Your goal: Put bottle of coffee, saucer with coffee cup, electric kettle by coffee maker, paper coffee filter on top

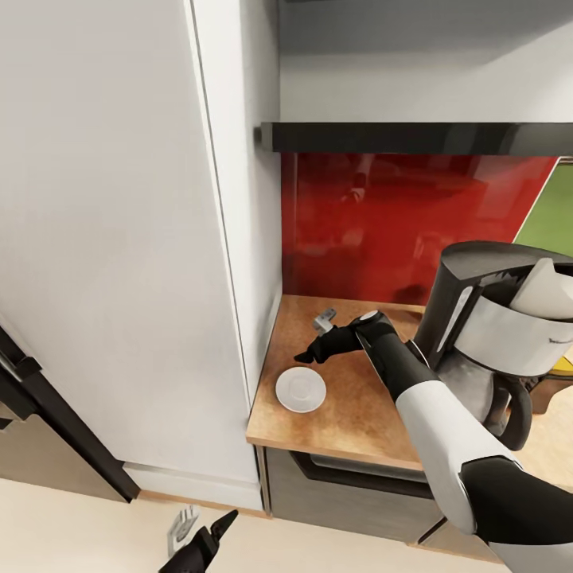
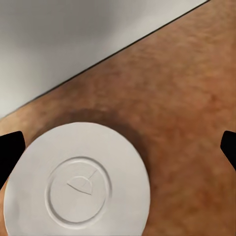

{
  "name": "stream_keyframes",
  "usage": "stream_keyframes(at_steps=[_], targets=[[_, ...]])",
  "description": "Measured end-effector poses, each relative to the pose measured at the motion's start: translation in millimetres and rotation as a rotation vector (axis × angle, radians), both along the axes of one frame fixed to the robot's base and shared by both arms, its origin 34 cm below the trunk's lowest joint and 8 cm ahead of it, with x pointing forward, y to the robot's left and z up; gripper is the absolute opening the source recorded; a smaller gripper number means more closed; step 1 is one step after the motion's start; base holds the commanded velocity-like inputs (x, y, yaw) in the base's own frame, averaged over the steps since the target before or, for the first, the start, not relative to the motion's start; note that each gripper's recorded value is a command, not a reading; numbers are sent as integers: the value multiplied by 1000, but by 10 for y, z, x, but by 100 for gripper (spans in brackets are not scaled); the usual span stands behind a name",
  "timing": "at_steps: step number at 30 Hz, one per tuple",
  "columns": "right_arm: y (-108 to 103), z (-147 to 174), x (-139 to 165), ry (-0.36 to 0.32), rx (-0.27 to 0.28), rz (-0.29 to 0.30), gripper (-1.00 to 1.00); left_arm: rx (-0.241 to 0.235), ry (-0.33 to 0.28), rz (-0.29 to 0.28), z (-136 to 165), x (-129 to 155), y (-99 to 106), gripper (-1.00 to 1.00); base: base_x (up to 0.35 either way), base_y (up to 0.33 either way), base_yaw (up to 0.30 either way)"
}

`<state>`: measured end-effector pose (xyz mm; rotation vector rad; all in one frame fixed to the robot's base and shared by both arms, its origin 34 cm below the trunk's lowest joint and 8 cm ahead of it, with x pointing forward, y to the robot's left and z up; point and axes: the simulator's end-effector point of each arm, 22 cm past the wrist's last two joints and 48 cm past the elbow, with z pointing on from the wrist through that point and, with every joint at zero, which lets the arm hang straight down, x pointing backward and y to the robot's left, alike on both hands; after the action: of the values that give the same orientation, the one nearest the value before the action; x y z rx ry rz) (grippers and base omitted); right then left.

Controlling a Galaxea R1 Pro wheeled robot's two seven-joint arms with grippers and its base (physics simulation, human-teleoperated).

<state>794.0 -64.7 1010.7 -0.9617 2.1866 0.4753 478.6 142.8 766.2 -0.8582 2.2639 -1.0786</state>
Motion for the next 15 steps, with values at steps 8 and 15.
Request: stream_keyframes(at_steps=[8,15], targets=[[2,-31,-17,10,-1,1,100,-18,-7,1,33,15,-75,100,0,0,0],[-9,-107,-53,33,-2,2,100,-32,-19,-3,68,25,-121,100,0,0,0]])
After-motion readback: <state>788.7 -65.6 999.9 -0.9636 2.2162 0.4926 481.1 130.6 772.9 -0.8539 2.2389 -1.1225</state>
